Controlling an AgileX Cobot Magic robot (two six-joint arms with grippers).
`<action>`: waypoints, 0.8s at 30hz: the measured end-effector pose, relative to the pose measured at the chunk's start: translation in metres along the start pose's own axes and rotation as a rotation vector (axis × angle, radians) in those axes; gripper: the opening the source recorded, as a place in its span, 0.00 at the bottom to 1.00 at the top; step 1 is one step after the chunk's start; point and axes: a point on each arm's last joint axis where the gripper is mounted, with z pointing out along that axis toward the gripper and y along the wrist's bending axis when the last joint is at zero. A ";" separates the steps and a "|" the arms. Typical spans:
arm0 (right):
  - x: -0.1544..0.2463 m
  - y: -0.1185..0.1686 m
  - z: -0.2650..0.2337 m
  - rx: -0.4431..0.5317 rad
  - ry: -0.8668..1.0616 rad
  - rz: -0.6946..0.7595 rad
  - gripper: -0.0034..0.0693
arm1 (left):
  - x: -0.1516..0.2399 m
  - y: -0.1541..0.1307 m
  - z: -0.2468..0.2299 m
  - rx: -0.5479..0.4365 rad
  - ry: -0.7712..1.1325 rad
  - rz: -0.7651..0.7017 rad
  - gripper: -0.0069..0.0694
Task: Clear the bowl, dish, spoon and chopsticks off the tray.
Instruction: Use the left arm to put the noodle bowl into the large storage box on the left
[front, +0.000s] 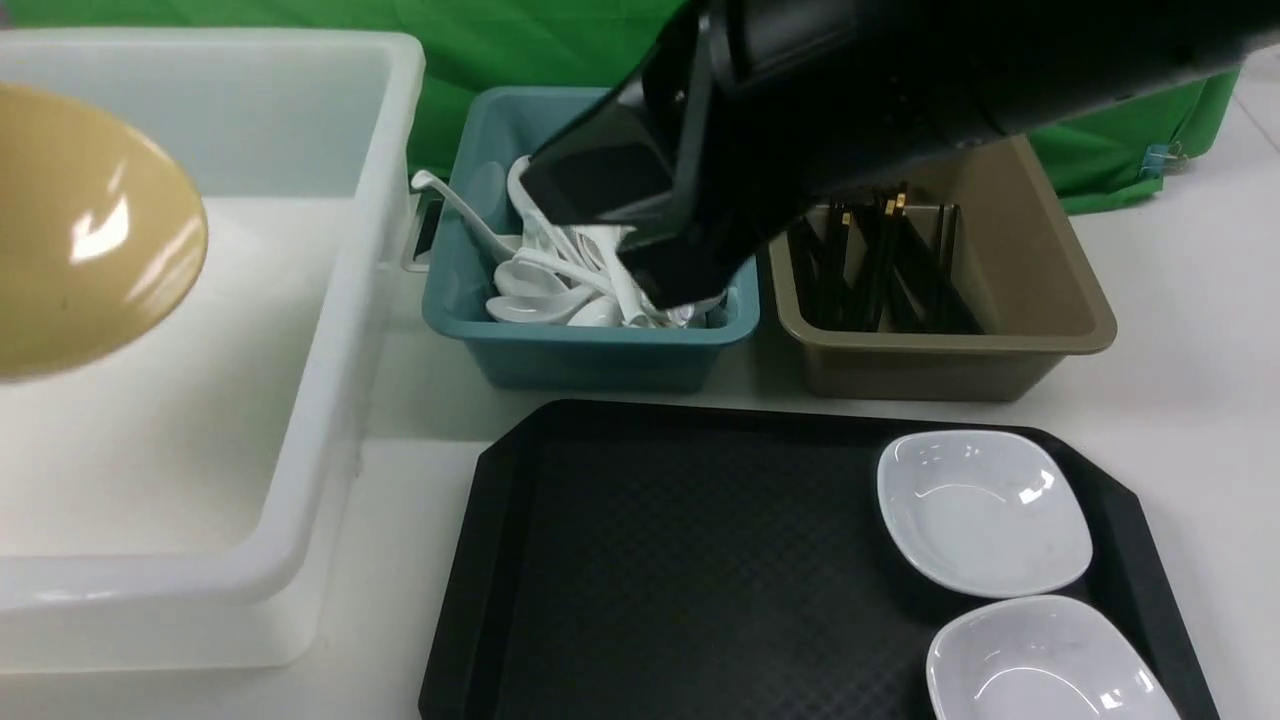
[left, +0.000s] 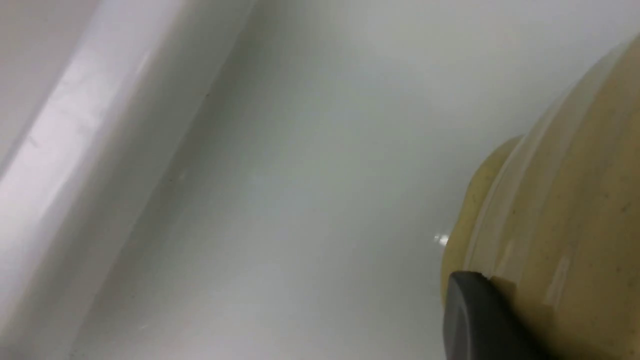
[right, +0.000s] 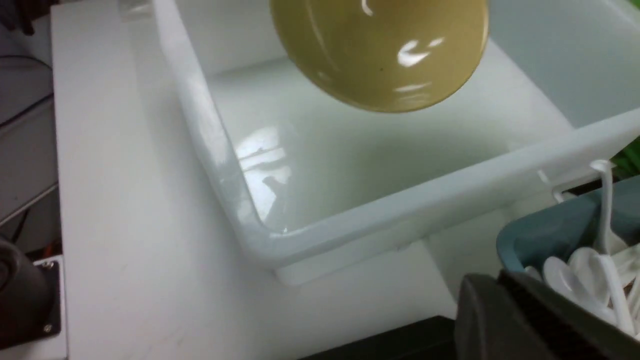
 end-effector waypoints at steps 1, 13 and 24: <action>-0.001 -0.001 0.001 0.002 -0.005 0.000 0.08 | -0.001 0.002 0.004 -0.007 0.008 -0.002 0.10; -0.016 0.013 0.038 -0.081 0.021 -0.038 0.08 | -0.001 0.031 0.062 -0.161 0.146 0.025 0.10; -0.019 0.018 0.056 -0.121 0.065 -0.030 0.08 | 0.003 0.037 0.067 -0.214 0.205 0.025 0.38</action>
